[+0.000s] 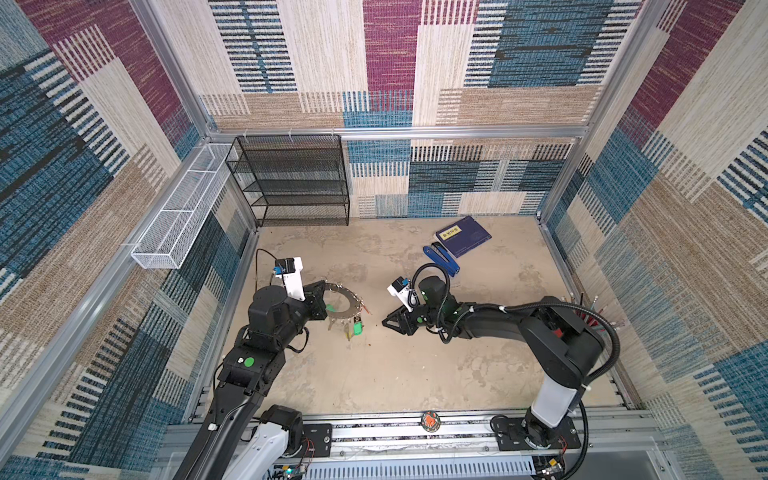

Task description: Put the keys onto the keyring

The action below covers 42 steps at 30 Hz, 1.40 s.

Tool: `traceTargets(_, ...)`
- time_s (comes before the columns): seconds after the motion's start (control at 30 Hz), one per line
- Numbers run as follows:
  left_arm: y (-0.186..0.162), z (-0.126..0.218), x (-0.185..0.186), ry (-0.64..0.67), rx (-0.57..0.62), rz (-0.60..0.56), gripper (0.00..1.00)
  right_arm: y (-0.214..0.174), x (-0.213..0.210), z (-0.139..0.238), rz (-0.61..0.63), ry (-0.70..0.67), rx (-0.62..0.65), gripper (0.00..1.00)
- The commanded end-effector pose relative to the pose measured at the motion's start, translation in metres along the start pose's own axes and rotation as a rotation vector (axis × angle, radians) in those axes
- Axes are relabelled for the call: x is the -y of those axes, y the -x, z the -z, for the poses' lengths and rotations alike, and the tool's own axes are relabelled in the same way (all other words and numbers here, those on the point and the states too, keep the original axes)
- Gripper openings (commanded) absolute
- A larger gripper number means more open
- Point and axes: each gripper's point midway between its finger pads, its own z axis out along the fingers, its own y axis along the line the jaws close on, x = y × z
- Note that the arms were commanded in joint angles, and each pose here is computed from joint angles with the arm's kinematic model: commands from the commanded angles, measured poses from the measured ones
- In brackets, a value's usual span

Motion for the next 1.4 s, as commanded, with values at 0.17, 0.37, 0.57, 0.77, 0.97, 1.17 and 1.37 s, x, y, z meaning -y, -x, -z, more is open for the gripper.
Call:
traceTargets(0.17,0.001,0.018,-0.026,0.158,-0.002,-0.059,0.0,-0.009,0.006,-0.047,0.208,0.029,-0.065,0.29)
traceTargets(0.37,-0.002,0.024,-0.038,0.226,-0.019,-0.07,0.0,-0.011,0.01,-0.065,0.257,0.018,-0.091,0.27)
traceTargets(0.57,-0.004,0.021,-0.038,0.22,-0.025,-0.059,0.0,-0.021,0.011,-0.08,0.291,0.011,-0.132,0.23)
traceTargets(0.77,-0.005,0.022,-0.039,0.229,-0.032,-0.059,0.0,-0.022,0.006,-0.088,0.309,0.022,-0.139,0.22)
traceTargets(0.97,-0.007,0.022,-0.039,0.222,-0.037,-0.055,0.0,-0.026,0.002,-0.093,0.323,0.025,-0.156,0.18)
traceTargets(1.17,-0.009,0.018,-0.038,0.214,-0.048,-0.053,0.0,-0.03,-0.001,-0.095,0.327,0.027,-0.17,0.1)
traceTargets(1.37,-0.011,0.016,-0.038,0.214,-0.054,-0.049,0.0,-0.028,-0.008,-0.091,0.33,0.035,-0.157,0.05)
